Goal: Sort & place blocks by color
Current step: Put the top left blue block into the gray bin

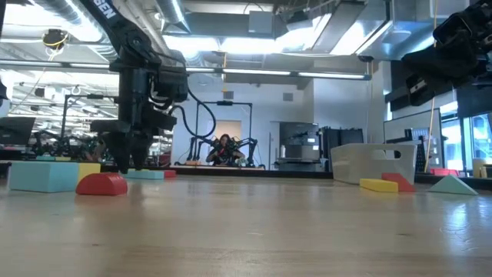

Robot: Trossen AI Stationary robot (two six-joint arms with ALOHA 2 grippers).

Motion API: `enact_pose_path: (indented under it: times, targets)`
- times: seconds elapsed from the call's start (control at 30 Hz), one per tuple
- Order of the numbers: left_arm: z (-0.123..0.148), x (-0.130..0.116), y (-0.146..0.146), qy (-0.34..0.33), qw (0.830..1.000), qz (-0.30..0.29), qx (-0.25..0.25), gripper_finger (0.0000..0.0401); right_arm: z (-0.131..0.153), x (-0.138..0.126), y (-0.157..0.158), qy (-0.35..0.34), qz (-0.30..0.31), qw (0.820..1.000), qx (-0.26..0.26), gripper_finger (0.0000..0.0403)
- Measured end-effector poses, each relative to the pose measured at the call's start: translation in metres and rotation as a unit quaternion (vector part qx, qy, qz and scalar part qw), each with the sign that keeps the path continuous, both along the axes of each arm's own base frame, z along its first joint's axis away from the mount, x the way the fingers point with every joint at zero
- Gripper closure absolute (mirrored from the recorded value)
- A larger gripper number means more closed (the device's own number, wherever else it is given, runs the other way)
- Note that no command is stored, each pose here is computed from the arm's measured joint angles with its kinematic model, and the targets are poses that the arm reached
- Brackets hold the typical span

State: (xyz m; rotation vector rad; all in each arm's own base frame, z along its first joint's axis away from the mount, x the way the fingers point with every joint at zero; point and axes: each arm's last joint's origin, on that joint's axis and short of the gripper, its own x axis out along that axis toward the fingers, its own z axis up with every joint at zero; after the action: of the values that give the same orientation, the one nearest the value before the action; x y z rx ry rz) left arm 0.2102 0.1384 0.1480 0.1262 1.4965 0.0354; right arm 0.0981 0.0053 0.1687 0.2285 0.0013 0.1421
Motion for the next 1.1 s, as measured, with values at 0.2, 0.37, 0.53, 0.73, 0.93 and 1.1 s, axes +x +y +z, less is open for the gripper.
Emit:
enact_pose_path:
  times: [0.2, 0.37, 0.53, 0.73, 0.93, 1.1]
  targets:
    - [0.001, 0.000, 0.001, -0.002, 1.000, 0.002, 0.010, 0.0146, 0.000, 0.000, 0.000, 0.000, 0.000, 1.000, 0.000, 0.0382]
    - [0.009, -0.003, -0.003, -0.027, 1.000, -0.007, -0.006, 0.0147, 0.000, 0.000, 0.000, 0.000, 0.000, 1.000, 0.000, 0.0382]
    - [0.009, -0.006, -0.007, -0.002, 1.000, -0.012, -0.017, 0.0150, 0.000, 0.000, 0.000, 0.000, 0.000, 1.000, 0.000, 0.0382]
    - [0.018, -0.006, -0.007, -0.010, 1.000, -0.006, 0.022, 0.0151, 0.000, 0.000, 0.000, 0.000, 0.000, 1.000, 0.000, 0.0382]
    - [0.015, -0.011, 0.006, -0.007, 0.999, -0.006, 0.038, 0.0152, 0.000, 0.000, 0.000, 0.000, 0.000, 1.000, 0.000, 0.0382]
    - [0.009, -0.012, 0.014, -0.012, 0.999, -0.002, 0.036, 0.0152, 0.000, 0.000, 0.000, 0.000, 0.000, 1.000, 0.000, 0.0382]
